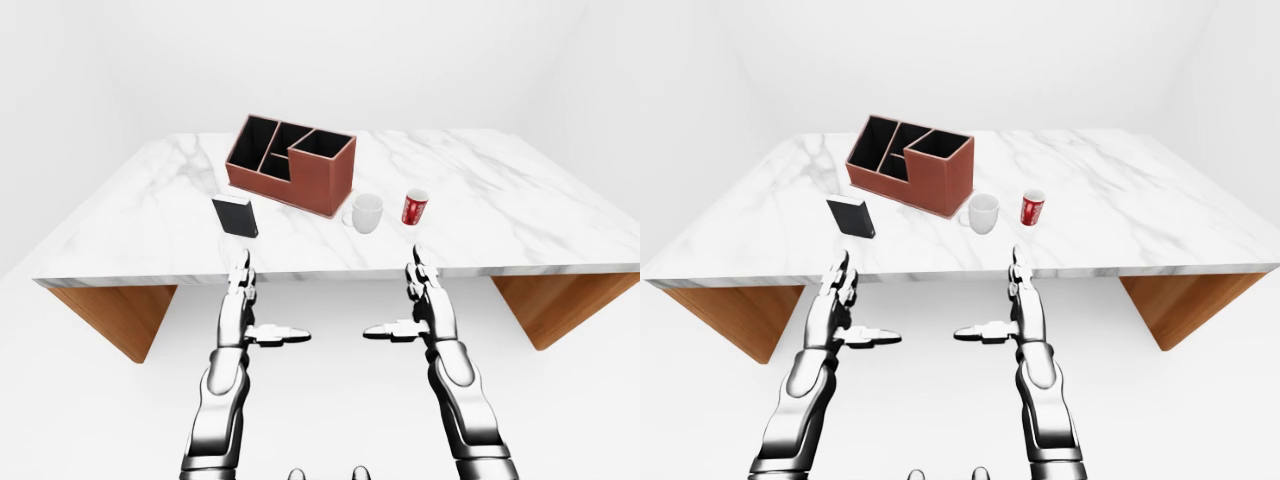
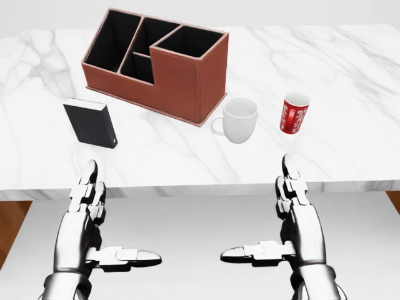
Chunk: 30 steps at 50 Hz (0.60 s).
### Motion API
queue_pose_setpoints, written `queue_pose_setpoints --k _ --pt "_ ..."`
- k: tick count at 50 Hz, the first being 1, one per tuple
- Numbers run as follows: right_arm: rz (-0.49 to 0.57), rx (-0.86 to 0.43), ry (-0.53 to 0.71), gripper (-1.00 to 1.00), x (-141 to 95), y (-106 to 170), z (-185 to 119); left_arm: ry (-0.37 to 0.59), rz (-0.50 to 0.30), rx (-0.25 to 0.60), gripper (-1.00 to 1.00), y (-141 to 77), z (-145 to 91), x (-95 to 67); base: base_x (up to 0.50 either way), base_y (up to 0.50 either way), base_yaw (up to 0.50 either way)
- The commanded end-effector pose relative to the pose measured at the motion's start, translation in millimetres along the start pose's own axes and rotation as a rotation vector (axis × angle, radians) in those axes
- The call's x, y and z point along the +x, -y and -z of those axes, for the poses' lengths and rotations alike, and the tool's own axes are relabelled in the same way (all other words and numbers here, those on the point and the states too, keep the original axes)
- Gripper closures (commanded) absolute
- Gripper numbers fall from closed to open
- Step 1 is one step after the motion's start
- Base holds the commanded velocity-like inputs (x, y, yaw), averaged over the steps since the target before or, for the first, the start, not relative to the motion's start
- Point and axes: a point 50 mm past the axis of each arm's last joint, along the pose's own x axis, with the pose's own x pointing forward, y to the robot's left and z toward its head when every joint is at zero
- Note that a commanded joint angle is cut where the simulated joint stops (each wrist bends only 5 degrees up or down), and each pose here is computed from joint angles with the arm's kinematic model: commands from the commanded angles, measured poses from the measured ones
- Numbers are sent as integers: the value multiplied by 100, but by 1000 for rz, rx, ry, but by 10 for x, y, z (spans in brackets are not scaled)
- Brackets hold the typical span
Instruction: Pick up the red mug and place it to the right of the caddy.
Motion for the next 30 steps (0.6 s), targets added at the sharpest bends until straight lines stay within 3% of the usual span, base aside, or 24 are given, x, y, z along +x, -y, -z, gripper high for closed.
queue_pose_setpoints --k 1,12,30 --pt "-6 3 27 -100 -64 83 -104 21 16 21 -100 -41 -70 -66 0 0 0" --pt "10 -10 66 -100 -135 140 -228 79 3 15 -100 -106 -300 -242 0 0 0" --pt "8 -19 214 -100 -390 213 -619 271 11 39 -100 -119 -786 -653 0 0 0"
